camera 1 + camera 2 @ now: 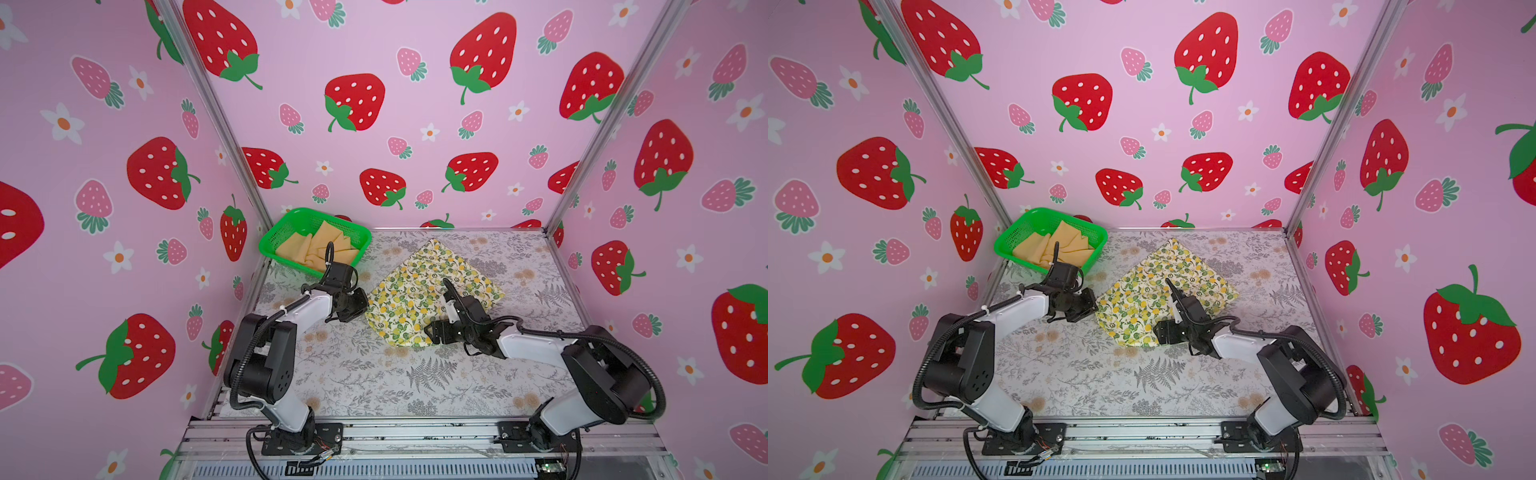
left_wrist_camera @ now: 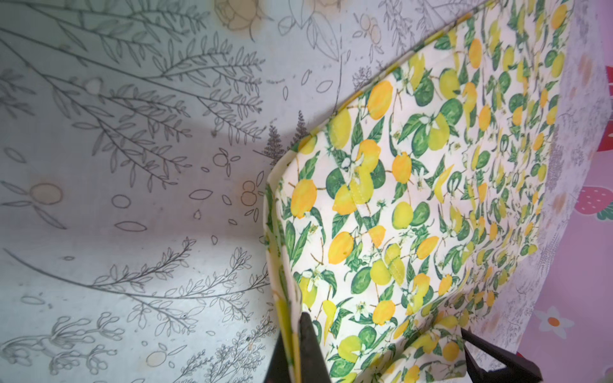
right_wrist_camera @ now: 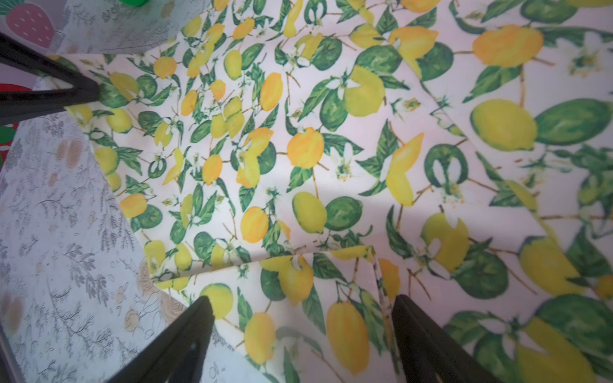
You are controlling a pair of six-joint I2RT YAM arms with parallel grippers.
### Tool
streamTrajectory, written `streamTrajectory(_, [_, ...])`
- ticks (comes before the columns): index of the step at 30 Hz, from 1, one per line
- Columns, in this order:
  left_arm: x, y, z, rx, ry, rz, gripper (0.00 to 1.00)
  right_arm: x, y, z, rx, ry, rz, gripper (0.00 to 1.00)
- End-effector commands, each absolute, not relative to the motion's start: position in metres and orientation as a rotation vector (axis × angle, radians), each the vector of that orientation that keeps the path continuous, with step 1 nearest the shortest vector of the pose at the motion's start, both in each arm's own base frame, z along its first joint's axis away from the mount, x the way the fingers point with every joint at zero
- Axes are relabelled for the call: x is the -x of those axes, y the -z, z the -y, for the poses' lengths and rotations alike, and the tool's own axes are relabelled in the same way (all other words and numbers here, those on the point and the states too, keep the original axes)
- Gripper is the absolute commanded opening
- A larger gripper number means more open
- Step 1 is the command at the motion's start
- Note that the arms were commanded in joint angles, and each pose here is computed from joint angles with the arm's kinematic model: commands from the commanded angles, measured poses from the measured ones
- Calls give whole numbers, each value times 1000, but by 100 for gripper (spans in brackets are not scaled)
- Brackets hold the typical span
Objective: Fold and stack skirts
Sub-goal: Fold the skirt at the center of the table.
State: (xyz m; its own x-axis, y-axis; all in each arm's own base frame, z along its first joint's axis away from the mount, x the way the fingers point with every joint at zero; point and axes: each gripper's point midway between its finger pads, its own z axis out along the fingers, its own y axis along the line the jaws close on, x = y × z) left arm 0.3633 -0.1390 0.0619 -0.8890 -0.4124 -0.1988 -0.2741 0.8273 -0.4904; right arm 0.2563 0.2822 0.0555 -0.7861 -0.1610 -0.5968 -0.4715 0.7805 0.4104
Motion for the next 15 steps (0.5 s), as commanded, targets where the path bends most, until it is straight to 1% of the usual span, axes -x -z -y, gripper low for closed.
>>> streamTrajectory(1, [-372,-67,135,519,631,-2717,0,-251,-73,-289,457,-823,-2377,82])
streamTrajectory(3, [-375,-68,135,520,635,-2716,0,-247,-72,-289,466,-835,-2380,76])
streamTrajectory(10, [-382,-65,130,542,639,-2717,0,-238,-62,-289,501,-828,-2410,67])
streamTrajectory(12, [-385,-65,127,552,639,-2715,0,-234,-62,-291,522,-821,-2411,63])
streamTrajectory(15, [-390,-67,122,573,652,-2702,0,-230,-63,-292,541,-805,-2408,62])
